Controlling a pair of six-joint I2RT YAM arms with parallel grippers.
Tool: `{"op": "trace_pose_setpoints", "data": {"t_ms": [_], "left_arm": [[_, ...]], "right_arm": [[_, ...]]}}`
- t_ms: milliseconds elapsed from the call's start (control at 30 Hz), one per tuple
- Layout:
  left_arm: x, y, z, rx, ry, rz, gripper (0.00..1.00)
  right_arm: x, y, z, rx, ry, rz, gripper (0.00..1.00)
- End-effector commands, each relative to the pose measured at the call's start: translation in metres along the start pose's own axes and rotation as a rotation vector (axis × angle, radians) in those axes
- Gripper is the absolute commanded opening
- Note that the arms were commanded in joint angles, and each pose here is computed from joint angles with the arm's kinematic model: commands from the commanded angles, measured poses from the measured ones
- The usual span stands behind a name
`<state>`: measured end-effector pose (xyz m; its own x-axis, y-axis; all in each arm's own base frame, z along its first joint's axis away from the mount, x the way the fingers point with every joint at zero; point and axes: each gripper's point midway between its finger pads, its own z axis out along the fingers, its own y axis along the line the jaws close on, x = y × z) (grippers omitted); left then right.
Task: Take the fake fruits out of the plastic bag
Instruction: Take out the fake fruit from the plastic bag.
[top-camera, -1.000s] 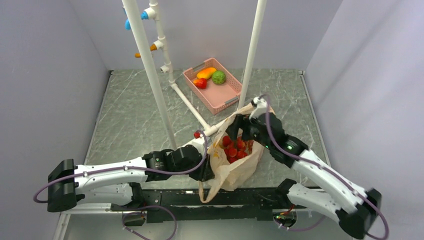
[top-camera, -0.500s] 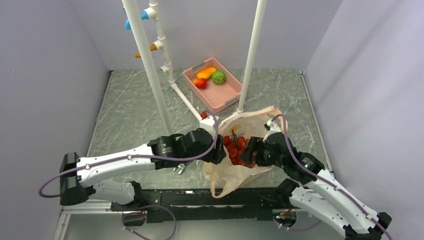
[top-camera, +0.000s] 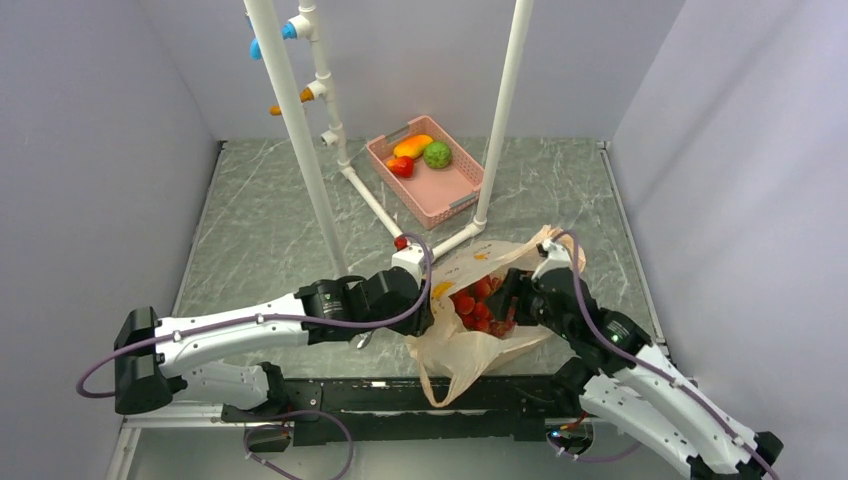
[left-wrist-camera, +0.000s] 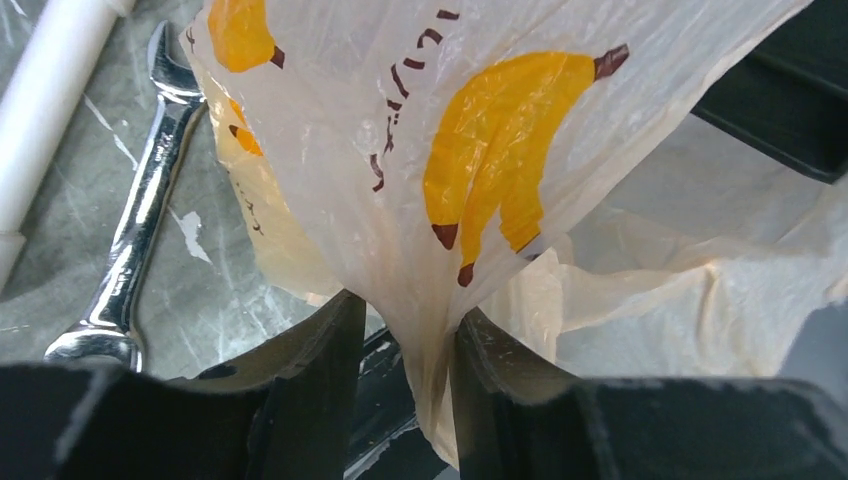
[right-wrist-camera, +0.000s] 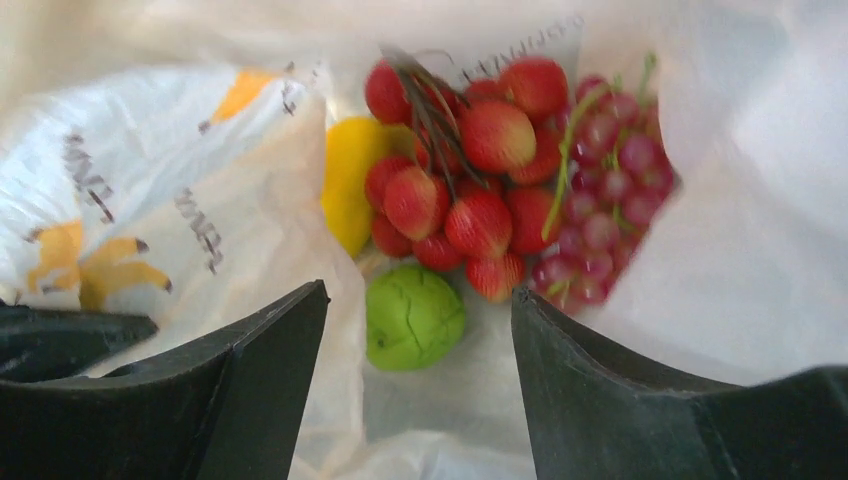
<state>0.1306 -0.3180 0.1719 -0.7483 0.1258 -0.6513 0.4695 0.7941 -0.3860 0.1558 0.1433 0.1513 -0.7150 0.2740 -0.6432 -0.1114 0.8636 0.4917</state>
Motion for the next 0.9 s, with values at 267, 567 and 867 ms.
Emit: {"op": "trace_pose_setpoints", "data": {"t_ms": [267,567,867], "left_arm": [[-0.025,-0.027,0.001,0.067,-0.051,-0.025,0.44],[-0.028,-0.022,0.012,0.015,-0.046,-0.011,0.50],[-0.026,-0.007,0.007,0.031,-0.063,-0.071,0.51]], "right_arm": [[-0.083,0.057,0.061,-0.100,-0.288,-0.265,0.67],[-0.077,0.051,0.101,-0.090,-0.328,-0.359,0.63],[-0.068,0.052,0.129,-0.085,-0.289,-0.420,0.43]]}}
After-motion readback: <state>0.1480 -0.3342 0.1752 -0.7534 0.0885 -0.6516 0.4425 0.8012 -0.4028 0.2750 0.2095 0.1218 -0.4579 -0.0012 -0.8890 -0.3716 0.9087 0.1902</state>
